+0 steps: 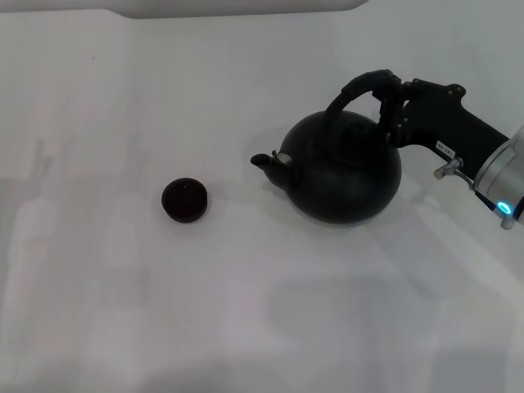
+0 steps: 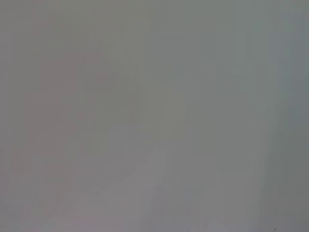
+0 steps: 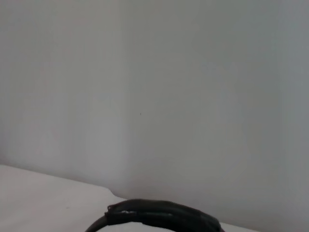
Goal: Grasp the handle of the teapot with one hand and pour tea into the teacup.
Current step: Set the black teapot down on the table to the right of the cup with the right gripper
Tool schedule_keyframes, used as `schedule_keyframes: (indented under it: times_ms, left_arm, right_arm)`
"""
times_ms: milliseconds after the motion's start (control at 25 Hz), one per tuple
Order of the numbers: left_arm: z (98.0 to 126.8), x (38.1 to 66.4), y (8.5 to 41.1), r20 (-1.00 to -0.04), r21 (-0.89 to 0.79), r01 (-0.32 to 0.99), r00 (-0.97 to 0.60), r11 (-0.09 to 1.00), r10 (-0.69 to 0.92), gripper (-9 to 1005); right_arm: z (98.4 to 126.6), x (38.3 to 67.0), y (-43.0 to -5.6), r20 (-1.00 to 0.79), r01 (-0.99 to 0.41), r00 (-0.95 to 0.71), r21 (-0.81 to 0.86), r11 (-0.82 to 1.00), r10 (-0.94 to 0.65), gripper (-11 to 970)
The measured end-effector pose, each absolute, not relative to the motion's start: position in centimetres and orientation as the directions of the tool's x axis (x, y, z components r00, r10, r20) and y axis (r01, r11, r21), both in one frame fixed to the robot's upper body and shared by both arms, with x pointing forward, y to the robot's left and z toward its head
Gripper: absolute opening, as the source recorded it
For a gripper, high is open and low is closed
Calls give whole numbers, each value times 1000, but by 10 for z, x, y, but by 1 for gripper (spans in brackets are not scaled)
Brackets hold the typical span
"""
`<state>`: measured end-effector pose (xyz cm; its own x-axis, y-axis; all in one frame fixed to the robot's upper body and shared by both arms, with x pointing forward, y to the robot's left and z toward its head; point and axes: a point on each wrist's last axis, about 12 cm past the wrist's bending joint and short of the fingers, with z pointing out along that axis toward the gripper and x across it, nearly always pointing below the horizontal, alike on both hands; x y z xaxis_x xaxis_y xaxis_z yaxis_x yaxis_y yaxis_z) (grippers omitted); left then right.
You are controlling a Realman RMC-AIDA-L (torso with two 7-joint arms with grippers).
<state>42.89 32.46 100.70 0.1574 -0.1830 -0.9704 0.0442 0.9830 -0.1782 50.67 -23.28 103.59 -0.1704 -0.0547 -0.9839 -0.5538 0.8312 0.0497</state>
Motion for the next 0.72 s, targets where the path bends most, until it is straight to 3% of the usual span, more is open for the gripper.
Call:
schedule_keyframes:
  times_ms: [160,720]
  left_arm:
    - [1007,428,325,-971,-178,43,157,983,-183,876]
    - [1006,426,325,-971,-178,40,157,983,-182,877]
  right_arm:
    - [1036,506,-232,-986,-564,-155,36,825,-63,98]
    - [1035,503,-232,-992,-606,-94,-12,796,-86,283]
